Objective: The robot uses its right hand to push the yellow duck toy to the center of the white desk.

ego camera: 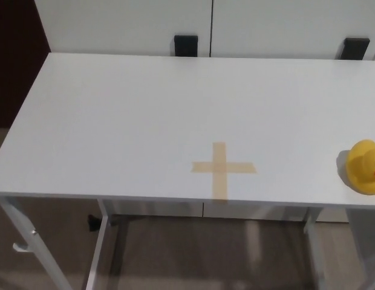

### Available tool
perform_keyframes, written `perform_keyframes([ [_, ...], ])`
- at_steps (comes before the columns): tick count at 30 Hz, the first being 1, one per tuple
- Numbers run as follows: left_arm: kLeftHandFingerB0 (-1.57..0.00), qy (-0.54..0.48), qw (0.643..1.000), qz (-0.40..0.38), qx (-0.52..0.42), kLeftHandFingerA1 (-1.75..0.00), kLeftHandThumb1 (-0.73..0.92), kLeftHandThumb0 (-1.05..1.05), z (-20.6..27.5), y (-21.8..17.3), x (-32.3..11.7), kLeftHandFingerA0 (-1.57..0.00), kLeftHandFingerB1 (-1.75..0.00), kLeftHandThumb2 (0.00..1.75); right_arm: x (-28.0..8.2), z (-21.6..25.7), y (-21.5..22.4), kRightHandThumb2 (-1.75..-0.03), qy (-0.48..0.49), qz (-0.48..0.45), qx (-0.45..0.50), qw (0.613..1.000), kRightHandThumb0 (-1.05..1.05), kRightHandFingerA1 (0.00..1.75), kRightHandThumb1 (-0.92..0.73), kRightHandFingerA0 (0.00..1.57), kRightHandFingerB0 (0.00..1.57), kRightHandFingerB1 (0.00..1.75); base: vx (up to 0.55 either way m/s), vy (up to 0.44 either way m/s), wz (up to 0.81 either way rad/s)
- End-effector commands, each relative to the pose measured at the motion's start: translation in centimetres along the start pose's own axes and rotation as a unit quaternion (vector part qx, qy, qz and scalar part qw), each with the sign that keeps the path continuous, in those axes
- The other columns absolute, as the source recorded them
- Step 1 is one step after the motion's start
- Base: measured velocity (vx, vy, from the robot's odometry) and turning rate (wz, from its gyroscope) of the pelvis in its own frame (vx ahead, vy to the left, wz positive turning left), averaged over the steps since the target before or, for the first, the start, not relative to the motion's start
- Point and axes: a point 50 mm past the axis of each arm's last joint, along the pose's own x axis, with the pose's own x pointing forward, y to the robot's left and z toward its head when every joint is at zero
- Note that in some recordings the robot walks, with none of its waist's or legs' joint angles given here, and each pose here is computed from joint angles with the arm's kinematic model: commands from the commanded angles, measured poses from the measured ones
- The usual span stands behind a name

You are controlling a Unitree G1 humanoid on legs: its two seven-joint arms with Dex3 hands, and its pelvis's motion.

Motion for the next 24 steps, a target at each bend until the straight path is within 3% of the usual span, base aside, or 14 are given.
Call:
perform_keyframes([
  [1,-0.79,-0.014,1.000,0.013,-0.005,-0.53,0.65,-0.22,0.1,0.5,0.0,-0.75,-0.49,0.60,0.0,2.1,4.3,-0.75,-0.032,0.074,0.029,0.996,-0.85,0.39,-0.92,0.04,0.02,0.26,0.00,0.000,0.00],
  [2,-0.78,-0.014,1.000,0.013,-0.004,-0.51,0.67,-0.20,0.1,0.5,-0.1,-0.75,-0.49,0.61,0.0,2.0,5.6,-0.81,-0.032,0.095,0.026,0.995,-0.78,0.28,-0.92,0.01,0.00,0.19,0.00,0.000,0.00],
  [3,-0.78,-0.014,1.000,0.013,-0.004,-0.51,0.67,-0.20,0.1,0.5,-0.1,-0.75,-0.49,0.61,0.0,2.0,5.6,-0.81,-0.032,0.095,0.026,0.995,-0.78,0.28,-0.92,0.01,0.00,0.19,0.00,0.000,0.00],
  [4,-0.80,-0.015,1.000,0.012,0.000,-0.52,0.67,-0.21,0.1,0.4,-0.1,-0.73,-0.50,0.60,0.0,1.7,8.0,-1.22,-0.024,0.131,0.014,0.991,-0.88,0.26,-0.84,0.06,0.07,0.17,0.00,0.000,0.00],
  [6,-0.80,-0.014,1.000,0.009,-0.004,-0.49,0.65,-0.21,0.2,0.3,0.0,-0.74,-0.51,0.60,-0.1,1.1,10.5,-1.24,-0.011,0.159,-0.004,0.987,-0.91,0.21,-0.84,0.07,0.07,0.15,0.00,0.000,0.00],
  [20,-0.80,-0.020,1.000,0.008,0.005,-0.49,0.67,-0.20,0.5,0.2,0.0,-0.73,-0.50,0.61,-1.3,-1.3,16.7,-1.23,0.056,0.202,0.009,0.978,-0.95,0.24,-0.84,0.05,0.10,0.15,0.00,0.000,0.00],
  [21,-0.77,-0.022,1.000,0.007,0.006,-0.50,0.70,-0.20,0.5,0.2,0.0,-0.76,-0.50,0.62,-1.5,-1.6,17.0,-0.81,0.061,0.209,0.013,0.976,-0.86,0.31,-0.92,0.00,0.02,0.26,0.00,0.000,0.00],
  [24,-0.80,-0.020,1.000,0.008,0.008,-0.53,0.69,-0.20,0.6,0.2,0.1,-0.76,-0.50,0.61,-2.1,-2.2,17.9,-0.81,0.073,0.214,0.021,0.974,-0.83,0.30,-0.92,0.04,0.06,0.27,0.00,0.000,0.00],
])
